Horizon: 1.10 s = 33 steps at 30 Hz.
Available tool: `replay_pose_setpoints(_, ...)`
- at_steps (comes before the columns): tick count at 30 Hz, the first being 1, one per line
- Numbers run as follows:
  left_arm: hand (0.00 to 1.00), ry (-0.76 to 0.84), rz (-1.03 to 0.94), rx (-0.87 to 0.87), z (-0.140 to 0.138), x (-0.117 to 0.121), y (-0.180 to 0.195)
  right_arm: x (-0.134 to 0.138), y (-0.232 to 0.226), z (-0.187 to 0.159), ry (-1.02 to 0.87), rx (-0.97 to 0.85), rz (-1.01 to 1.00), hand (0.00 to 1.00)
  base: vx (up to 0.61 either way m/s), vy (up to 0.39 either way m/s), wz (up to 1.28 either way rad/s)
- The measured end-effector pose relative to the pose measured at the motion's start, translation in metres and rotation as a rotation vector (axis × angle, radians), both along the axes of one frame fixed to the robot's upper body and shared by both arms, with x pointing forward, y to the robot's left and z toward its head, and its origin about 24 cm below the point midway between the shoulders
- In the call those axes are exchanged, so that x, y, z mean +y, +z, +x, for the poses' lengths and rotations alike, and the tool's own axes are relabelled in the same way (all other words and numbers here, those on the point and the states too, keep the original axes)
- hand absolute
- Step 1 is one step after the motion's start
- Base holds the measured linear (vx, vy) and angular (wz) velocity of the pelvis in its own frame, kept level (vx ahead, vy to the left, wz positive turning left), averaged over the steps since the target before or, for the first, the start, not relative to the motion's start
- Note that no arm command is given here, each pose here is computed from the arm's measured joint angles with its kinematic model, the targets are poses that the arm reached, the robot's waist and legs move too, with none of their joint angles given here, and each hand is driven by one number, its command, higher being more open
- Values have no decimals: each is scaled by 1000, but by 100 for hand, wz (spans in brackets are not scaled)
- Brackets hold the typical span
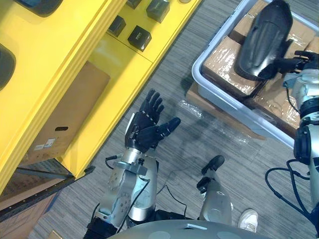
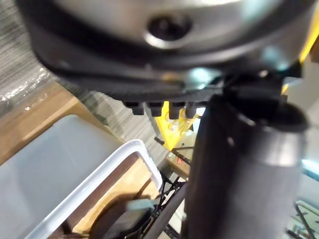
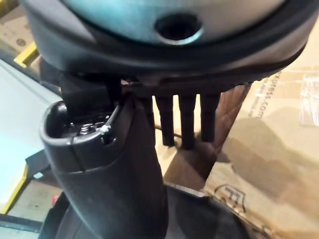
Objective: Walk over and take three plastic housings, then place them on the shelf
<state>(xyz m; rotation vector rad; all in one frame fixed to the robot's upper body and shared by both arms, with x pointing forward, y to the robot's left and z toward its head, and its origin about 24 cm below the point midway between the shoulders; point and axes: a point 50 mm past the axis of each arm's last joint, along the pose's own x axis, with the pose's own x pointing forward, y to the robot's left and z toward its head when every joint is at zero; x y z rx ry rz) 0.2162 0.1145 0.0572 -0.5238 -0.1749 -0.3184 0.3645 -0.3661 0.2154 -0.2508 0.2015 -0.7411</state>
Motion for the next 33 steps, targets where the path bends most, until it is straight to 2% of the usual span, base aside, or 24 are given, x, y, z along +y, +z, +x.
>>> replay_pose_setpoints(5,100,19,-3,-25,1,4,3,4,-20,0,15,130,41,0,6,-5,2)
replay_pose_setpoints(7,100,19,5,-27,1,5,3,11,-22,3,25,126,71,0,-16,-2,-1)
replay_pose_setpoints(17,100,15,28,-25,-13,15,0,1,-37,-6,-77,157,31,0,-62,-32,1)
replay_pose_setpoints(21,100,-17,45,-38,-13,16,1,1,-46,-9,-76,155,-116,0,-6,-13,-7)
replay_pose_setpoints(26,100,-84,69,33,-12,15,-6,24,-54,-5,10,94,-293,0,18,-32,-17)
replay_pose_setpoints(29,100,-163,76,106,-13,9,-14,37,-71,-9,66,96,-362,0,41,-32,-22)
replay_pose_setpoints(33,100,-294,-18,282,-16,-4,-30,57,-88,-12,138,87,-472,0,37,-30,-18)
